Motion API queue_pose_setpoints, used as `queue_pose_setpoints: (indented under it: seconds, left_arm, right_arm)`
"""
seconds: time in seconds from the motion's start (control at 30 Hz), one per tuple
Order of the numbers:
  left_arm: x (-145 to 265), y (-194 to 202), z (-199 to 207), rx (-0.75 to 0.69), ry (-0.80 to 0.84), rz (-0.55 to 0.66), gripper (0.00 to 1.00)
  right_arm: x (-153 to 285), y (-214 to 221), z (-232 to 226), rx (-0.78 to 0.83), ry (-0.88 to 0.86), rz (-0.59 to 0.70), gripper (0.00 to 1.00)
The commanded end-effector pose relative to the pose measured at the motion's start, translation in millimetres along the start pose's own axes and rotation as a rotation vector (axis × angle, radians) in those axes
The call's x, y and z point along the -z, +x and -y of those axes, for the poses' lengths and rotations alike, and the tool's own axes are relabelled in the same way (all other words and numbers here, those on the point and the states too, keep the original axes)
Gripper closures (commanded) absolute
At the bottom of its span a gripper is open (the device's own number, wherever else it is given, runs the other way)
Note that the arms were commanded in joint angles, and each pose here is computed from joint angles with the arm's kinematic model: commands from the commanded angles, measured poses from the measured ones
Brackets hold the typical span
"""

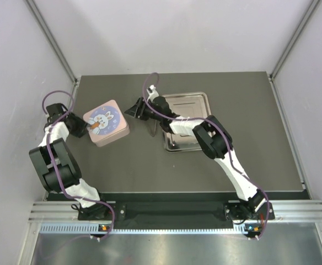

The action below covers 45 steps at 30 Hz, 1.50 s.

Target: Pack the chocolate

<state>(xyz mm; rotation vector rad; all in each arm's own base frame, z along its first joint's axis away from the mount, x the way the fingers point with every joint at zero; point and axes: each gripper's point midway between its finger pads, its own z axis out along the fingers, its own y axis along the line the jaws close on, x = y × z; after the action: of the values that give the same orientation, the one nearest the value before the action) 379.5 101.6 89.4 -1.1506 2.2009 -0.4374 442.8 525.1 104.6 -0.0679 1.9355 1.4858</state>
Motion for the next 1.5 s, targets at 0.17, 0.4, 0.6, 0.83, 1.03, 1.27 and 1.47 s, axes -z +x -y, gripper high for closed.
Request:
queue_pose_setpoints:
  seconds: [0.17,0.4,0.6,0.83,1.03,1.27,1.47]
  left_arm:
    - [-5.8,-7.1,5.8,0.026,0.031,0.017,0.63]
    - [-8.7,-0.2,16.7,0.039,0.054,0.002,0.66]
    - [-8.7,5.7,31.7,0.036,0.095,-0.008,0.66]
    - [-19.6,14.5,12.3,0.040,0.009,-0.015,0.67]
    - [-7.3,-0.5,9.4,-0.004,-0.053,0.032,0.61]
    - [37.5,-40.9,106.3,-0.168,0.281,0.161,0.57]
    - [12.9,-12.1,163.5,-0.286,0.454,0.041,0.76]
  right_arm:
    - [-7.3,6.7,-46.2,0.204,-0.026,-0.072,0.42]
    - [-9.6,29.0,-58.5,0.159,-0.097,-0.084,0.72]
    - [0.5,43.3,-48.7,0.008,-0.104,-0.067,0.86]
    - [-0.9,59.6,-19.4,0.009,0.009,-0.118,0.79]
    - [-0.1,43.5,-22.8,0.088,0.024,-0.119,0.68]
    - [7.6,4.4,-38.6,0.130,0.010,-0.075,0.57]
    - [30.9,-36.7,-69.9,0.174,-0.049,-0.011,0.51]
